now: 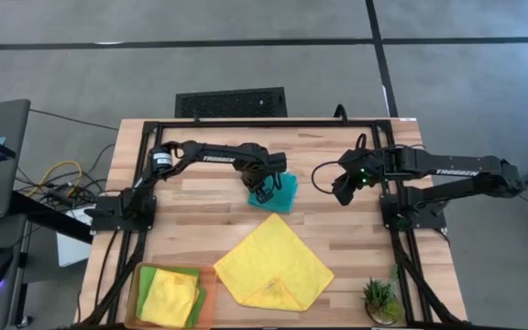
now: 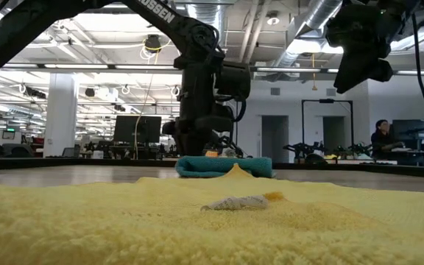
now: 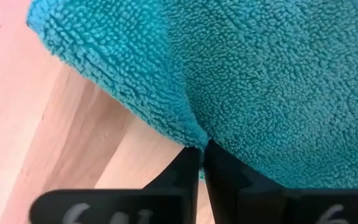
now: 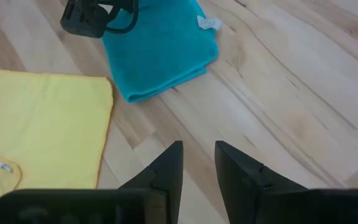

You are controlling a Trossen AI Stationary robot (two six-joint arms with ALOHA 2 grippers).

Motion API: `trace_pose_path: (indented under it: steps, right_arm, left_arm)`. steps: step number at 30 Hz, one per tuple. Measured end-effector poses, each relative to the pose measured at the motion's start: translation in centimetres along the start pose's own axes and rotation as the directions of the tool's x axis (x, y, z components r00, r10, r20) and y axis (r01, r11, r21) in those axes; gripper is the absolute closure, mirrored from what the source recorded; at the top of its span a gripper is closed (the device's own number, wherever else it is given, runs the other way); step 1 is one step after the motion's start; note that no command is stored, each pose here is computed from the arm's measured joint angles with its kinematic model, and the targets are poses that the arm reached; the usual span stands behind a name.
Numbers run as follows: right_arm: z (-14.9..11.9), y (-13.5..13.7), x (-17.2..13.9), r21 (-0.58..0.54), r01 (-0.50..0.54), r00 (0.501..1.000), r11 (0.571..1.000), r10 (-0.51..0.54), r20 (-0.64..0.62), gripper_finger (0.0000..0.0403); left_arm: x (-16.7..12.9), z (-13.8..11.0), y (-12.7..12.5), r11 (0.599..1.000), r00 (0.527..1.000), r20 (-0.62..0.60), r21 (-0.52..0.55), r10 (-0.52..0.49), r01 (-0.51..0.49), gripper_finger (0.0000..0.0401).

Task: Fold microfiber towels
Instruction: Put the blue microfiber towel into the bin

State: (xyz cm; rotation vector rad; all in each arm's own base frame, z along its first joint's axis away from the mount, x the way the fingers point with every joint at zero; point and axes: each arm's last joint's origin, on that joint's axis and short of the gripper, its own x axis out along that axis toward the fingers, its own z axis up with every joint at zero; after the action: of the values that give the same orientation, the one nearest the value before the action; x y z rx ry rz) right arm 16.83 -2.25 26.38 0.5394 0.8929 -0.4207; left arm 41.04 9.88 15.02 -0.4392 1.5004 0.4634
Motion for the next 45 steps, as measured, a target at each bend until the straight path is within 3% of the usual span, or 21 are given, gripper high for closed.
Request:
trace_pose_path:
  steps: [11, 15, 21, 24, 29, 33, 38, 45]
  right_arm:
    - [0.0, 0.0, 0.0, 0.0, 0.002, 1.0, 1.0, -0.002, 0.0, 0.0287]
    - [0.0, 0.0, 0.0, 0.0, 0.002, 1.0, 1.0, -0.002, -0.001, 0.0287]
    - [0.0, 0.0, 0.0, 0.0, 0.004, 1.0, 1.0, -0.004, 0.0, 0.0287]
    - [0.0, 0.0, 0.0, 0.0, 0.004, 1.0, 1.0, -0.004, 0.0, 0.0287]
    - [0.0, 0.0, 0.0, 0.0, 0.004, 1.0, 1.0, -0.004, 0.0, 0.0287]
    - [0.0, 0.0, 0.0, -0.003, 0.004, 1.0, 1.0, -0.004, -0.001, 0.0287]
    - [0.0, 0.0, 0.0, -0.006, 0.004, 1.0, 1.0, -0.004, -0.004, 0.0287]
    - [0.0, 0.0, 0.0, -0.006, 0.003, 1.0, 1.0, -0.003, -0.003, 0.0287]
  left_arm:
    - [0.0, 0.1, 0.5, 0.997, 0.999, -0.015, -0.074, -0.029, 0.028, 0.0291]
    - [-1.0, -0.2, 1.2, 0.996, 0.999, -0.036, -0.086, -0.036, 0.033, 0.0273]
    - [-4.1, -0.7, 1.6, 0.99, 0.995, 0.014, -0.103, -0.098, 0.099, 0.0269]
    - [-5.0, -0.4, 0.7, 0.989, 0.986, 0.102, -0.05, -0.133, 0.138, 0.0269]
    - [-4.8, 0.2, -1.3, 0.981, 0.962, 0.192, 0.008, -0.192, 0.194, 0.0269]
    - [-3.8, 0.7, -2.5, 0.983, 0.955, 0.234, 0.03, -0.182, 0.18, 0.0269]
    - [-2.8, 0.7, -2.8, 0.987, 0.962, 0.222, 0.009, -0.158, 0.16, 0.0269]
    - [-3.7, 0.7, -2.8, 0.983, 0.953, 0.244, -0.002, -0.18, 0.186, 0.0269]
